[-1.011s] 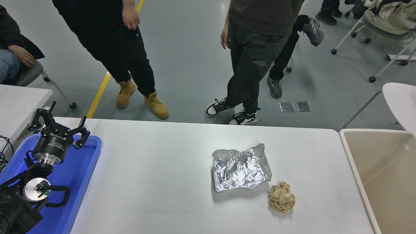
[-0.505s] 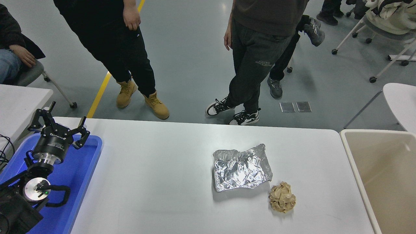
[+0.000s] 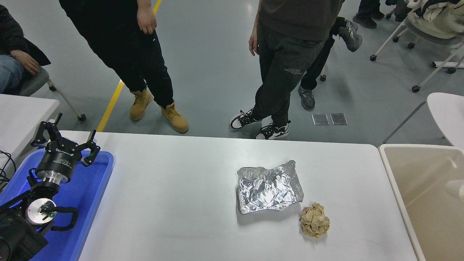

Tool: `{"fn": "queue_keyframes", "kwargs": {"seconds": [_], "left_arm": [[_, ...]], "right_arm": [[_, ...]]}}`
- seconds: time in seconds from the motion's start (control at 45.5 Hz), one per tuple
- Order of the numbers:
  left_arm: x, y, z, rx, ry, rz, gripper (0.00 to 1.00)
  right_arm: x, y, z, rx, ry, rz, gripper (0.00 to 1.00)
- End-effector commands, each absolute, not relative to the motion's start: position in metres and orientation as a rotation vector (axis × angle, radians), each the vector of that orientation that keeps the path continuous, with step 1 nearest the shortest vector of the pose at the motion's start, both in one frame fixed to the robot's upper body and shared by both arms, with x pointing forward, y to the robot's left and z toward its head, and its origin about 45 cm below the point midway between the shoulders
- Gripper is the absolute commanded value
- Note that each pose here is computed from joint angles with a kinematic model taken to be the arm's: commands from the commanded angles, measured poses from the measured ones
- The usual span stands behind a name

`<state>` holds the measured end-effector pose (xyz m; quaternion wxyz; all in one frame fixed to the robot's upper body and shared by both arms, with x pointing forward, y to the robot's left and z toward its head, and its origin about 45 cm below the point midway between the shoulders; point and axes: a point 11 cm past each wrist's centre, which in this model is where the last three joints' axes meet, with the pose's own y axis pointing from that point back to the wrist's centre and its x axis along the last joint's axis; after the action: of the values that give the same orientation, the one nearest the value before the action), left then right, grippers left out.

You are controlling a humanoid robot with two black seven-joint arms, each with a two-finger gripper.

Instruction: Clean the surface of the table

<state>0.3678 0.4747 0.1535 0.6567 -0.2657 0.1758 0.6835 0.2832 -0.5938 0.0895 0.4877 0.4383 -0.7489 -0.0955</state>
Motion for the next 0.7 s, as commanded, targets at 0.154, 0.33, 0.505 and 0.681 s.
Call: {"fn": "queue_keyframes", "kwargs": {"seconds": [0.154,0.33,0.505,0.681], "left_arm": [[0.3677,0.475,0.1536,-0.602,0.398,1.549,1.0],[0.3677,0.475,0.1536,-0.602,0.398,1.549,1.0],[0.3677,0.475,0.1536,-0.602,0.398,1.549,1.0],[0.3677,0.475,0.1536,-0.602,0.398,1.549,1.0]], "right_arm": [[0.279,-0.578,0.071,1.091,-1.794,-0.261,0.0],[0.279,-0.573,0.067,1.1,-1.79,-0.27,0.0],[0.279,-0.574,0.067,1.097,-1.791,-0.269,0.0],[0.279,-0.574,0.068,1.087,-1.79,-0.255,0.0]]}}
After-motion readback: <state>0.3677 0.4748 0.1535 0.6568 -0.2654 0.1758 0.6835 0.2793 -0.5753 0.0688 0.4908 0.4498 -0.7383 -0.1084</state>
